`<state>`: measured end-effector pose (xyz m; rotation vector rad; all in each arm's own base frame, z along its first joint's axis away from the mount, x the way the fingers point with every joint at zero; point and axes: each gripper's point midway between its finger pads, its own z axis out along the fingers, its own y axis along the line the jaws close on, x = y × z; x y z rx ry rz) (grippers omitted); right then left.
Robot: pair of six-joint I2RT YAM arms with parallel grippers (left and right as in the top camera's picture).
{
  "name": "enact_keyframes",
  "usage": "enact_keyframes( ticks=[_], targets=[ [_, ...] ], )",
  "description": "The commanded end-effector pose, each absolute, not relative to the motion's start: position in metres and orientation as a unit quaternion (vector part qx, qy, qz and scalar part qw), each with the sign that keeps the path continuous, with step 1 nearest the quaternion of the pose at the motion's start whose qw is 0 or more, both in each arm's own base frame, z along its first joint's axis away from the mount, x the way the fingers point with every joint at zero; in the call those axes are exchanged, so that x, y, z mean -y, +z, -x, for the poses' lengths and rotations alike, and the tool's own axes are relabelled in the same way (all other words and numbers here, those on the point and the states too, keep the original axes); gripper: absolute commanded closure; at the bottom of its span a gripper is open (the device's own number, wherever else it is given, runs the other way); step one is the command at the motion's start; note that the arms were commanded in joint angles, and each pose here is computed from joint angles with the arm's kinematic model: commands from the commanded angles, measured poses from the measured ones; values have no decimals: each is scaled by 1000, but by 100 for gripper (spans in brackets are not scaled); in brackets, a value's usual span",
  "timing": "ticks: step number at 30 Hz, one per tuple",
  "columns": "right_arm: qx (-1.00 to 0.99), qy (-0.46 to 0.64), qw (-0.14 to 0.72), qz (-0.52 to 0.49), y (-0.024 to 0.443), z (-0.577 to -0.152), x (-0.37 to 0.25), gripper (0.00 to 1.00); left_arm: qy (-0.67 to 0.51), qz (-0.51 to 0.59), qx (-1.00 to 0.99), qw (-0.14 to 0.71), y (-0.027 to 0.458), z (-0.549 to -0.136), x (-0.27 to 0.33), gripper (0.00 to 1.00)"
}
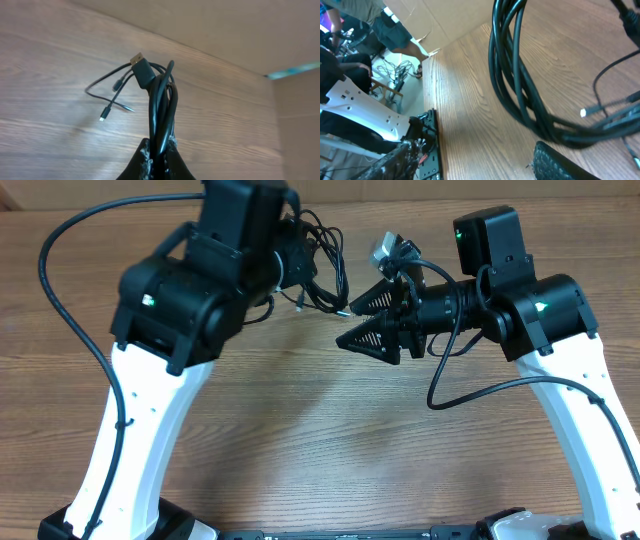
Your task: Untangle cables
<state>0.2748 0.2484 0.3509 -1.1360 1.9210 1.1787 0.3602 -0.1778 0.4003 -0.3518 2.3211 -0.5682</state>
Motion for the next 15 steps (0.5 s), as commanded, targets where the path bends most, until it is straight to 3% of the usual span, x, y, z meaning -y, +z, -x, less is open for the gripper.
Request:
enact_keyframes(
  ticks=[1,12,13,14,15],
  targets=[
    [-701,435,328,460,357,-273,-249,32,-301,132,-892,310,410,-349,195,96],
    [-714,380,352,471,348,-289,-243,37,-335,88,-898,271,409,-333,209,96],
    [-717,375,352,470,347,-291,-242,41,-337,86,-897,271,409,-333,210,96],
    [-719,371,353,469,346,-292,-242,58,-338,84,-897,273,410,-334,210,96],
    [-719,369,354,470,346,-292,-242,86,-338,82,-896,275,411,-334,210,96]
  ],
)
